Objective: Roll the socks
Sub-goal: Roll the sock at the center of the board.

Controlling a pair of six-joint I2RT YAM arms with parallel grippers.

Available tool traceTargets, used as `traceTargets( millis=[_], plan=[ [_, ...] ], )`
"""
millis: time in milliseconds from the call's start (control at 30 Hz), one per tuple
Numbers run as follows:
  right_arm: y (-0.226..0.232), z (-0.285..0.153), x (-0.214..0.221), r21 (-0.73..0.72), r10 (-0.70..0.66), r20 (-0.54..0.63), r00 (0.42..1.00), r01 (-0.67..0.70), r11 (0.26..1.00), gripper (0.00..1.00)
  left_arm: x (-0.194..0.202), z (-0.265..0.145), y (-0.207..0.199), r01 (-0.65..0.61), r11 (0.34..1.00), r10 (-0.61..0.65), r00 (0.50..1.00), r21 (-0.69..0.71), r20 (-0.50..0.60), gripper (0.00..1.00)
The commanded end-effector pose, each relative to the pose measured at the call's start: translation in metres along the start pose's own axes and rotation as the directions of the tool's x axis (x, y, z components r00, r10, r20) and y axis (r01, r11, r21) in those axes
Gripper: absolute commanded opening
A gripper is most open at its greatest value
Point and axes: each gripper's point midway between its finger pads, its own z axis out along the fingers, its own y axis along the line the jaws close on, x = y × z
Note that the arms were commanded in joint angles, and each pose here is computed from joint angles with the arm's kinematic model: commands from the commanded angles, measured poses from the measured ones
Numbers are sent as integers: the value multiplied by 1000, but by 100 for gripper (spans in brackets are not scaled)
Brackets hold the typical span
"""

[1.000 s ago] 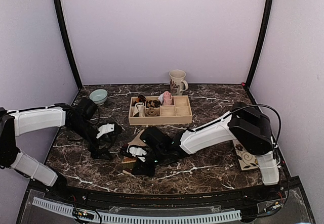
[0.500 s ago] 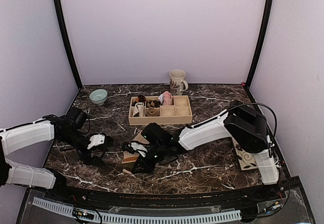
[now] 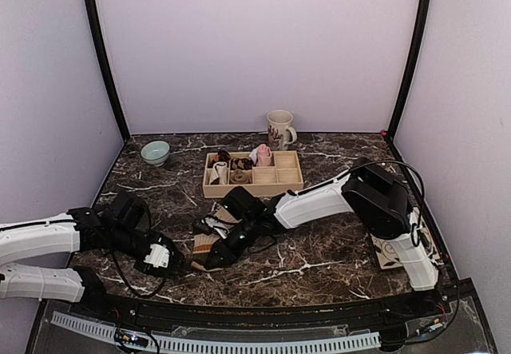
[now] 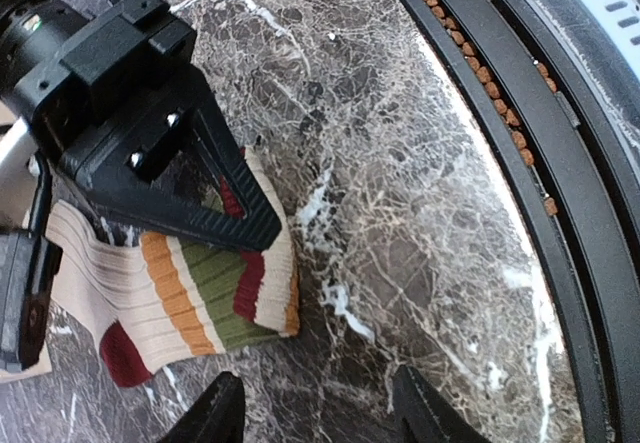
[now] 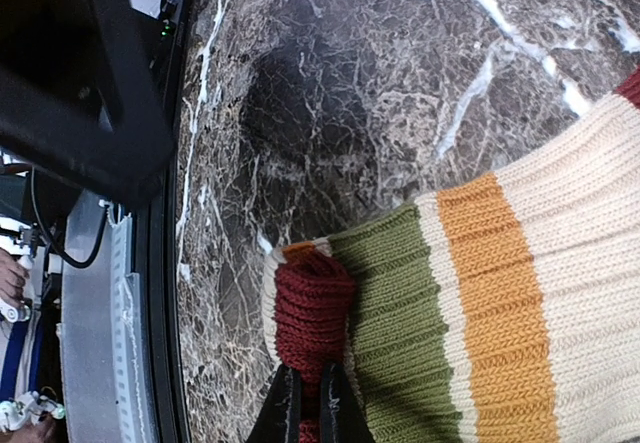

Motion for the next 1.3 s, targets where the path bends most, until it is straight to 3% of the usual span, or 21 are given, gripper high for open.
traceTargets(
  millis=[0,133,267,367,533,633,800,1067,1133,1167,1200,1267],
  plan=[
    [-59,19,64,148,231,-129,964,-212,966,0,-8,11,16,-105,988,107,994,-114,7,54],
    [-60,20,66,145,281,-119,952,-263,954,0,-7,26,5,-176,980,176,984,-94,-7,56],
    [-62,23,65,151,315,-128,940,-295,943,0,4,43,11,-250,955,237,967,-158,-93,56],
    [-65,25,66,160,333,-124,935,-313,936,0,11,49,3,-296,947,281,952,-125,-124,56],
    [-66,25,68,157,350,-108,931,-331,930,0,11,51,25,-332,919,296,938,-212,-182,53],
    [-64,24,66,158,350,-101,931,-333,930,0,10,56,16,-364,916,334,925,-168,-183,51],
    [-59,22,61,135,357,-79,931,-344,929,0,14,59,4,-359,927,336,923,-106,-190,32],
    [-55,22,53,112,359,-57,932,-352,930,0,23,61,-8,-329,942,311,928,-60,-204,30],
    [-54,20,48,110,347,-42,937,-341,934,0,23,62,-8,-311,949,295,933,-48,-208,18],
    [-53,19,46,113,340,-31,940,-335,935,0,23,62,-7,-300,953,284,936,-49,-210,5],
    [-53,16,44,117,333,-14,943,-330,937,0,19,61,-3,-281,958,264,942,-56,-207,0],
    [-51,12,39,118,318,16,948,-318,941,9,14,58,-3,-228,973,218,955,-26,-200,0]
  ],
)
